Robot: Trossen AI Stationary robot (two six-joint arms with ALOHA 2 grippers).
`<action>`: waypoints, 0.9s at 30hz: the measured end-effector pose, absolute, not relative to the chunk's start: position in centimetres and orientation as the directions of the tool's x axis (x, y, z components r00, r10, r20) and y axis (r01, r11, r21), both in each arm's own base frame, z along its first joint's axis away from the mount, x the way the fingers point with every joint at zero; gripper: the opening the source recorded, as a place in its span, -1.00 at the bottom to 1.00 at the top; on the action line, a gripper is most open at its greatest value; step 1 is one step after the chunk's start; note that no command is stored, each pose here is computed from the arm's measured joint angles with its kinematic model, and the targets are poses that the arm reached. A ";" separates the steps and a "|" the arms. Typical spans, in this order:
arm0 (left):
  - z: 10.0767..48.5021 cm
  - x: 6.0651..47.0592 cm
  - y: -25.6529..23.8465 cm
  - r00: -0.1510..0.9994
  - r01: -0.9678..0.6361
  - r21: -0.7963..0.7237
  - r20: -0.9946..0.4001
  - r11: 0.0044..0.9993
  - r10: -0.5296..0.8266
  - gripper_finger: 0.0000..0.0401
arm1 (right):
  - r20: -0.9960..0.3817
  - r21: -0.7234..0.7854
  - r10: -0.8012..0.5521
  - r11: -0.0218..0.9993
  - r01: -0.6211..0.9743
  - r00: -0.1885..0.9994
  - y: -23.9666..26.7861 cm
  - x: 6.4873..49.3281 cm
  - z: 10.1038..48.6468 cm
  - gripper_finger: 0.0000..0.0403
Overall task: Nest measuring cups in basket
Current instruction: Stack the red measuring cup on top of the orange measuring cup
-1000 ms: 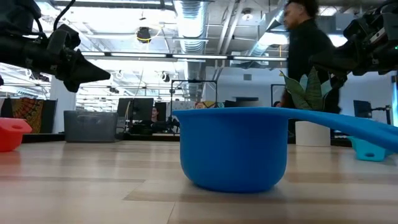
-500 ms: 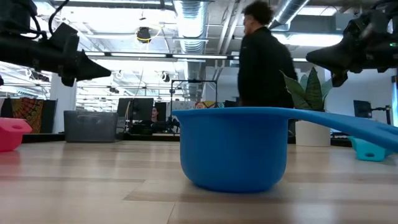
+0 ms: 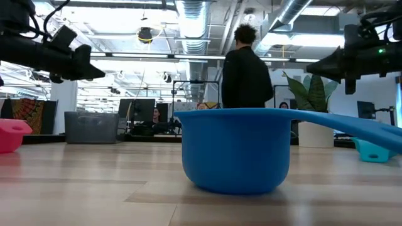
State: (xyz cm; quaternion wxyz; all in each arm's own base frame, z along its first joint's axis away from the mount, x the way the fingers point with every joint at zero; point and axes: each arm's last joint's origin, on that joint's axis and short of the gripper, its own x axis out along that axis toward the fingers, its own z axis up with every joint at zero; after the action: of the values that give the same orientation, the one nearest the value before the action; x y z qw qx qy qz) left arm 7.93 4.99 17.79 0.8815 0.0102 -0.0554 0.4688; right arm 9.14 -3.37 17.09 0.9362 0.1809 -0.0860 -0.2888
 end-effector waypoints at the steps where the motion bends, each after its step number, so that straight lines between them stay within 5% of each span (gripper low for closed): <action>1: 17.8 7.9 5.1 0.534 -0.841 -0.039 0.104 0.540 0.839 -1.00 | 0.053 0.405 -0.578 0.758 0.511 0.814 -3.4 9.1 17.1 -0.73; 7: 17.5 7.7 5.5 0.513 -0.858 0.000 0.083 0.514 0.855 -1.00 | 0.060 0.298 -0.621 0.759 0.579 0.782 -3.9 8.9 17.1 -0.65; 13: 17.8 8.1 5.1 0.667 -0.745 0.129 0.115 0.655 0.736 -1.00 | 0.079 0.091 -0.617 0.787 0.611 0.783 -4.0 8.9 17.3 -0.51; 21: 19.3 8.3 4.3 0.813 -0.558 -0.024 0.182 0.830 0.552 -1.00 | 0.226 0.219 -0.433 0.896 0.387 0.873 -3.1 9.0 19.1 -0.27; 27: 19.2 8.7 3.5 0.878 -0.442 -0.048 0.179 0.896 0.443 -1.00 | 0.140 0.406 -0.451 0.838 0.365 0.881 -2.9 9.6 18.1 -0.14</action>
State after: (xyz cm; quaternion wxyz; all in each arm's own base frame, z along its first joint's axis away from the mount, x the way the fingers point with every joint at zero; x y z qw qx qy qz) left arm 8.71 3.53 19.21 0.9691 -0.0027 -0.0929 0.2284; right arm 9.62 -2.90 18.11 0.9516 0.1872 -0.1160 -0.2143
